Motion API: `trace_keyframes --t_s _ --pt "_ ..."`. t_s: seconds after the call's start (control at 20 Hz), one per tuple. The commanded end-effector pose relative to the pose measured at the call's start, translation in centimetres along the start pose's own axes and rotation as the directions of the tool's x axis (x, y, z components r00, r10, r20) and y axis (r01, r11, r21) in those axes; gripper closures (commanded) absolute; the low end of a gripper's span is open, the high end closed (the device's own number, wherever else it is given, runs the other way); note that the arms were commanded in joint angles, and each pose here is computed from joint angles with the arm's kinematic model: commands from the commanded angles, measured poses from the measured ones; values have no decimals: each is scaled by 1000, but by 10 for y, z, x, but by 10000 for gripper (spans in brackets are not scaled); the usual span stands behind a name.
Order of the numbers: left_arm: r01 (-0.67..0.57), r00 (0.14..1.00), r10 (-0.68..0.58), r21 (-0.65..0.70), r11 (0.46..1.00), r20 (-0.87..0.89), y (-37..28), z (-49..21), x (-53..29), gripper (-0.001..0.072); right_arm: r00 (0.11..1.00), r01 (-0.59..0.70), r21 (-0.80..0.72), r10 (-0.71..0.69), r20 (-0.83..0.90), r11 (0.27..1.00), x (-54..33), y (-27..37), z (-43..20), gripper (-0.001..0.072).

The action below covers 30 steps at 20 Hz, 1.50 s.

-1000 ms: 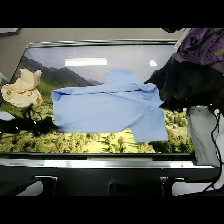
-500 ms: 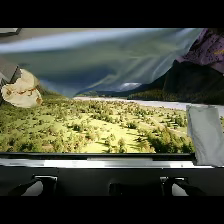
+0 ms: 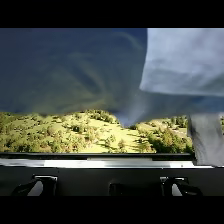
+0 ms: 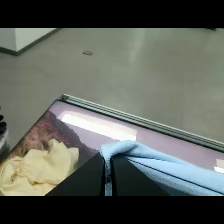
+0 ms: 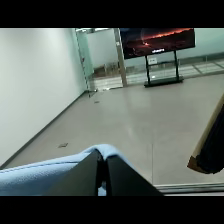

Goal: Fold the clothes and pants, and hang the long-sleeved shirts on hangers.

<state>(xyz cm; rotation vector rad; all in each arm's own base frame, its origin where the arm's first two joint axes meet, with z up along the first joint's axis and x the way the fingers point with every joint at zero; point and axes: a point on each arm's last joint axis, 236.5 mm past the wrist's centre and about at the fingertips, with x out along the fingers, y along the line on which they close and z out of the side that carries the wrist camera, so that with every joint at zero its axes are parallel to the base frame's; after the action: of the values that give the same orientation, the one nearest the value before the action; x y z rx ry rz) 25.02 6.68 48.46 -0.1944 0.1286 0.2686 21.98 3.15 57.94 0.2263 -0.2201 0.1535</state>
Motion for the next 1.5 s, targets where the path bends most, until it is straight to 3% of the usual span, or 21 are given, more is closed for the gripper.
trace_keyframes --t_s 0.0,0.1,0.25,0.4,0.5,0.7,0.9,1.05,1.2,1.45 --pt "-23 994 23 4 1000 -107 7 -28 19 694 986 66 104 -48 -161 992 22 -22 -42 682" --pt "24 958 -14 31 999 -288 3 -81 69 694 912 147 167 -68 -404 975 64 -52 -115 682" --pt "51 831 -17 45 998 -556 11 -185 152 694 705 257 202 -40 -708 945 120 -98 -241 681" --pt "76 679 -15 50 996 -734 12 -301 231 694 468 327 198 24 -883 924 160 -129 -375 681" --pt "87 613 -14 50 995 -790 8 -368 277 694 361 362 176 36 -932 916 184 -145 -459 681" --pt "96 589 -16 50 994 -808 1 -454 346 694 345 420 181 28 -938 889 229 -173 -586 682" --pt "72 608 -21 29 997 -794 -3 -470 372 694 389 441 171 -16 -921 881 247 -196 -620 681" --pt "71 577 -16 31 997 -816 -1 -470 362 694 358 432 137 -30 -933 891 238 -196 -615 681" --pt "68 454 0 35 997 -891 2 -487 332 693 256 419 81 -31 -966 904 212 -193 -609 681" --pt "66 285 20 41 997 -958 7 -504 292 693 -5 415 -40 -41 -999 909 149 -194 -614 681"
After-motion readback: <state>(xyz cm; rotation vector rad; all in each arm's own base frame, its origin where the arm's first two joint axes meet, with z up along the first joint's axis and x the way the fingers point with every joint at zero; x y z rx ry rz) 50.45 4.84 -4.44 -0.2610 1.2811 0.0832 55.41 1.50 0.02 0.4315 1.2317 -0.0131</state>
